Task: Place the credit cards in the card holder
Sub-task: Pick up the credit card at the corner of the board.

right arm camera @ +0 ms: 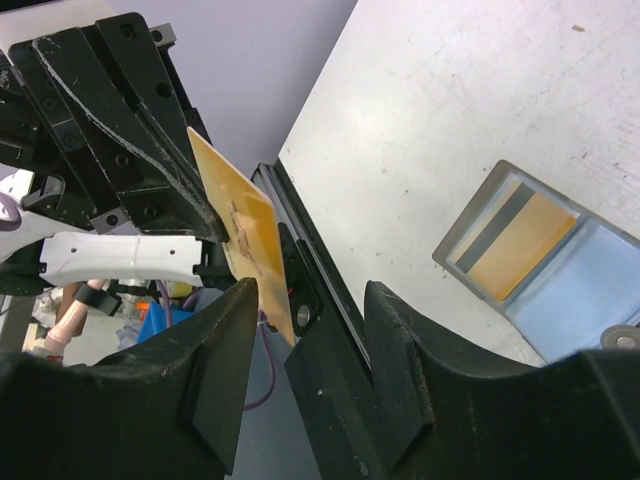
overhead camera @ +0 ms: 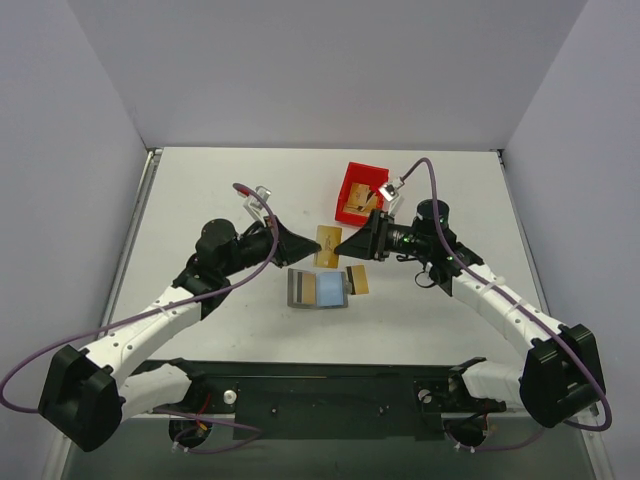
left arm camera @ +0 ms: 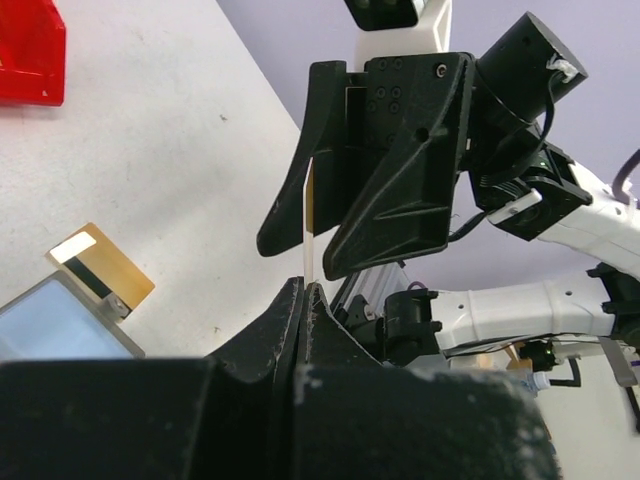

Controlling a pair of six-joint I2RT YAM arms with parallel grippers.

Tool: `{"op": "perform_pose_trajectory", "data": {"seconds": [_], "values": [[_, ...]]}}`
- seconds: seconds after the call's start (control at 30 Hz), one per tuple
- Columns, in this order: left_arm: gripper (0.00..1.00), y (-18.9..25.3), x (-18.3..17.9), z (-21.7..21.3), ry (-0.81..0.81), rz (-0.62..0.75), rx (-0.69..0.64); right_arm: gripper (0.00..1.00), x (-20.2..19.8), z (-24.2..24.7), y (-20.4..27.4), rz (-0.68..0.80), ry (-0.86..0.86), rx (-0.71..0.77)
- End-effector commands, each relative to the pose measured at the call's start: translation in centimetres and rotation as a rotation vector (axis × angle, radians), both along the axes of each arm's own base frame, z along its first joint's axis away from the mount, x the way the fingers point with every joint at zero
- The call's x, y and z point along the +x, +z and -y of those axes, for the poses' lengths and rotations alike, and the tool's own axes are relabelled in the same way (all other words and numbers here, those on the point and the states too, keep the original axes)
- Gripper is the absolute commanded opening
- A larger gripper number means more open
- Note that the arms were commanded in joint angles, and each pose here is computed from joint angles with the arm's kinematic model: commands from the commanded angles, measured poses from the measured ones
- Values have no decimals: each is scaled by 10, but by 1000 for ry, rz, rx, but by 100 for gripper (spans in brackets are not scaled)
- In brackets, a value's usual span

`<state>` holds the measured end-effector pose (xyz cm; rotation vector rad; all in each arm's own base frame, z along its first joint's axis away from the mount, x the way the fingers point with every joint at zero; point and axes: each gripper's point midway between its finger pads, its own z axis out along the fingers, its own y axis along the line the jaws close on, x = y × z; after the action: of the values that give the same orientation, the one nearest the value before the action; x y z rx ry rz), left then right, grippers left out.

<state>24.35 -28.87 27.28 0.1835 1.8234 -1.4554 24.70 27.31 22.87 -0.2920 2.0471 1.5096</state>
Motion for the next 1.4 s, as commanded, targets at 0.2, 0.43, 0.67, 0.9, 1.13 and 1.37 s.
{"op": "perform_pose_trajectory", "data": {"seconds": [0.2, 0.43, 0.67, 0.9, 1.13, 1.37], "values": [[0, 37, -7, 11, -76, 64, -128, 43, 7, -4, 46, 138, 10, 141], [0, 40, -4, 9, -55, 73, -136, 40, 3, -7, 50, 126, 33, 173], [0, 40, 2, 4, -5, 75, -158, 34, 1, -7, 50, 118, 45, 175], [0, 38, 4, 3, 14, 66, -157, 32, 0, -10, 49, 110, 55, 174], [0, 37, 5, 4, 10, 63, -156, 27, 1, -12, 49, 105, 61, 171], [0, 34, 6, 6, 4, 56, -149, 6, -1, -15, 48, 107, 74, 165]]}}
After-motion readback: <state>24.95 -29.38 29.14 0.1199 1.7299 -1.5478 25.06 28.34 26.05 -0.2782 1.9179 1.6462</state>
